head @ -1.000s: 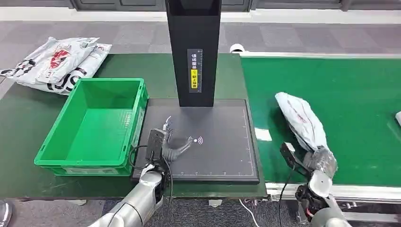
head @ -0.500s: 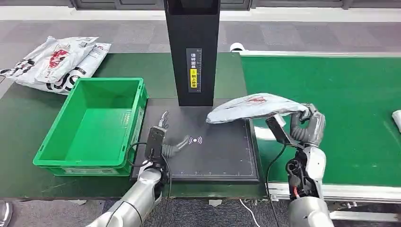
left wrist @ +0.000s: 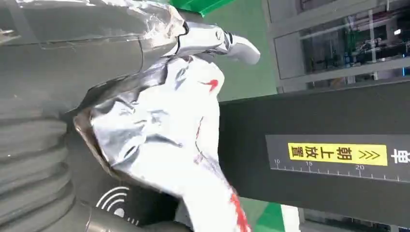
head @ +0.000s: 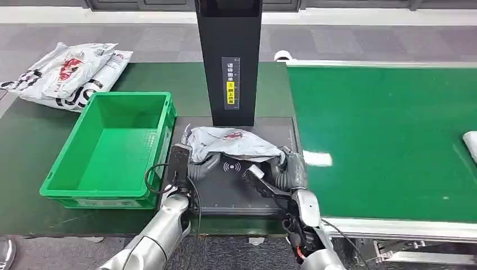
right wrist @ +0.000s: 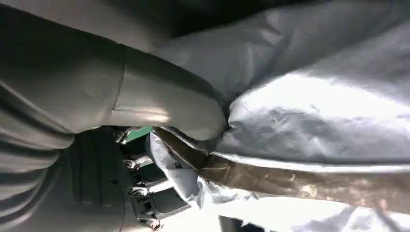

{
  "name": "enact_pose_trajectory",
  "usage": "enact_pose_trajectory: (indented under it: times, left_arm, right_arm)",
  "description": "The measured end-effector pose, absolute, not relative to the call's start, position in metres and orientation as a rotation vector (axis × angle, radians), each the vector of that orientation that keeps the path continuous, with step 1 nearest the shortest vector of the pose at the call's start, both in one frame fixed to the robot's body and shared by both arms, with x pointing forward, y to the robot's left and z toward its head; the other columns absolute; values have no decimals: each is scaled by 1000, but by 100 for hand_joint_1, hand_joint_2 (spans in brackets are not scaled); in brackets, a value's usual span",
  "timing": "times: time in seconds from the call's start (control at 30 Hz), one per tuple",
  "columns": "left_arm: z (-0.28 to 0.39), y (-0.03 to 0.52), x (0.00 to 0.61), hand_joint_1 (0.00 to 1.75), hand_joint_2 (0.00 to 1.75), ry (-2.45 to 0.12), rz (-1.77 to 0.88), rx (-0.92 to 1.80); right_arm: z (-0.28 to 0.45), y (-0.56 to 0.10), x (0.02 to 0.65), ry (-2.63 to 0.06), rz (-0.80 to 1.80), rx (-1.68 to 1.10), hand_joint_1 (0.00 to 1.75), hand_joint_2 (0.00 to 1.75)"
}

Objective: Moved the parcel from conveyor to table for the left to box.

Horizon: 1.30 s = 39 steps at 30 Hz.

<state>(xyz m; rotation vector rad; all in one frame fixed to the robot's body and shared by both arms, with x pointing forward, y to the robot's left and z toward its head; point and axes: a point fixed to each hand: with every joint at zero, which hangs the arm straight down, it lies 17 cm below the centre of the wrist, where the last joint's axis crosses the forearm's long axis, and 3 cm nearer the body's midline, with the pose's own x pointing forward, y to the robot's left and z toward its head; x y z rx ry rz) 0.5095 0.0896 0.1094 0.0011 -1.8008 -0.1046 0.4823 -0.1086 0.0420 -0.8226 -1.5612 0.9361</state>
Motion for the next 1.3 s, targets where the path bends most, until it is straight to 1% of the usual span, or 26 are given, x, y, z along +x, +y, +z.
enact_pose_trajectory:
  times: [0.1,0.13,0.17,0.3,0.4,0.53,0.67,0.7,0.83,0.93,0.97,1.07,1.13,1.23,1.27,1.3]
  left_arm:
    - [111,90,510,0,175,-1805,-101,-3]
    - [112,91,511,0,175,-1807,-96,-5]
    - [115,93,512,0,175,-1813,-89,-5]
    - [127,97,516,0,175,-1845,-76,-16]
    - [134,98,518,0,175,-1865,-77,-7]
    - [142,100,519,0,175,-1888,-86,17]
    - [142,92,516,0,175,-1907,-159,54]
    - [140,87,515,0,175,-1908,-206,80]
    - [91,51,499,0,175,-1789,-586,172]
    - [67,38,488,0,175,-1732,-731,186]
    - [55,34,484,0,175,-1686,-806,201]
    - [-2,26,463,0,175,-1440,-1146,251]
    - [-17,24,460,0,175,-1314,-1322,281]
    - [-32,28,455,0,175,-1153,-1462,288]
    - [-33,29,454,59,175,-1109,-1491,282]
    - [-33,30,455,175,175,-1080,-1512,282]
  right_arm:
    - [14,-71,463,-1533,1097,-667,175,175]
    - [7,-62,456,-1526,1141,-638,23,175]
    - [4,-52,452,-1521,1186,-619,0,175]
    - [-27,-35,435,-1398,1406,-572,0,175]
    - [-37,-34,432,-1350,1501,-578,0,175]
    - [-40,-38,432,-1340,1531,-584,0,175]
    - [-37,-41,435,-1361,1486,-583,0,175]
    - [-33,-43,438,-1377,1457,-587,0,175]
    - [-10,-54,453,-1454,1313,-605,0,175]
    - [-3,-62,458,-1476,1284,-618,0,175]
    - [3,-64,459,-1502,1250,-617,0,175]
    - [12,-73,457,-1552,1108,-531,0,175]
    - [13,-89,453,-1558,1008,-472,0,175]
    - [12,-103,447,-1553,943,-414,0,175]
    - [13,-107,446,-1552,931,-399,0,175]
    - [12,-109,446,-1549,928,-389,0,175]
